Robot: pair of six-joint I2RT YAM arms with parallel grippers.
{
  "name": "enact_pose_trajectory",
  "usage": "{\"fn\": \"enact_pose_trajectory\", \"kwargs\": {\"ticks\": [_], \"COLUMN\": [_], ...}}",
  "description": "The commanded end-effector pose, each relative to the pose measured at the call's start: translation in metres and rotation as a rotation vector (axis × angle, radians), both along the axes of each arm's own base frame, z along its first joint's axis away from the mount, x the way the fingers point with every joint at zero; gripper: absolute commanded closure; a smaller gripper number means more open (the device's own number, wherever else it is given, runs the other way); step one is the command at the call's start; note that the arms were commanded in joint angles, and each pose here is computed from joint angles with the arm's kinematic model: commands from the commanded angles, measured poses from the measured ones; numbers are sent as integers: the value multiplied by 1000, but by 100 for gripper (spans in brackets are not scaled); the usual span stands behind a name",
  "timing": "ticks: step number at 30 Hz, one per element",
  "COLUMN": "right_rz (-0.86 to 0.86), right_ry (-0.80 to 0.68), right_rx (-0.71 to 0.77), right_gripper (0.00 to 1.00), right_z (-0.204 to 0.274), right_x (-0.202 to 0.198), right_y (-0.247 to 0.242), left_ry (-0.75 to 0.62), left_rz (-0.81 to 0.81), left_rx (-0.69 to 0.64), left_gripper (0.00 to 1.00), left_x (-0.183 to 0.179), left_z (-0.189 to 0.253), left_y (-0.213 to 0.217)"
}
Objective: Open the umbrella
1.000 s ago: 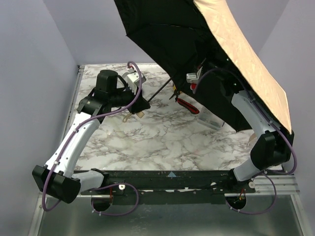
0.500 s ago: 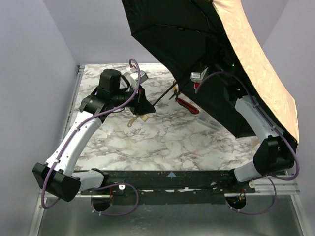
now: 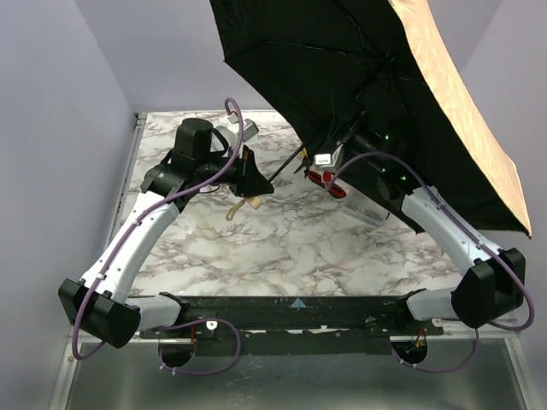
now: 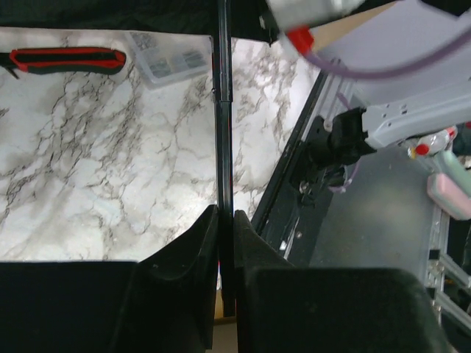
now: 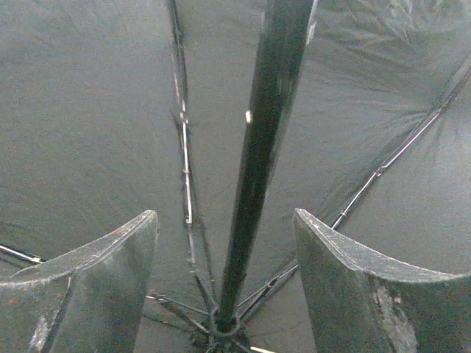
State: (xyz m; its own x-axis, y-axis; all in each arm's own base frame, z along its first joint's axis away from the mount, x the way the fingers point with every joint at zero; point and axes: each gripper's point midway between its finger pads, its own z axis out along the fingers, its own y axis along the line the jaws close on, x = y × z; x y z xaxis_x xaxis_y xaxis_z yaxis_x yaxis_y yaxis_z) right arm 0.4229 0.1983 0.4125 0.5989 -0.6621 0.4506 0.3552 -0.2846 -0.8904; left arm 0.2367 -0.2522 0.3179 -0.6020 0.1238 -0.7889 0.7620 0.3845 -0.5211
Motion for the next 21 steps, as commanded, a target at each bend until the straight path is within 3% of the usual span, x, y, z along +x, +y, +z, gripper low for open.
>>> {"fn": "enact_pose_trajectory", "kwargs": {"ticks": [1,6,9,14,21], "right_rz": [0,-48,-29,10,14], "right_ry": [117,348,564,974,1446], "right_rx": [65,267,439,860,1430], "right_gripper": [25,23,24,25,36], "right_z": [-16,-41,-49,-28,6], "right_x": [-23,-49,-79,-109,-96], "right_y": [7,-9,-11,3,37], "left_ry": [-137,-193,-232,-378,-532], "left_rz": [9,46,50,101,218], "left_rx": [-118,-158,-180,-276,-328], "left_gripper": [100,100,100,100,100], "left_x": [9,17,19,19,29], "left_z": [40,49,49,57,76], "left_y": [-9,-9,-10,-5,4]}}
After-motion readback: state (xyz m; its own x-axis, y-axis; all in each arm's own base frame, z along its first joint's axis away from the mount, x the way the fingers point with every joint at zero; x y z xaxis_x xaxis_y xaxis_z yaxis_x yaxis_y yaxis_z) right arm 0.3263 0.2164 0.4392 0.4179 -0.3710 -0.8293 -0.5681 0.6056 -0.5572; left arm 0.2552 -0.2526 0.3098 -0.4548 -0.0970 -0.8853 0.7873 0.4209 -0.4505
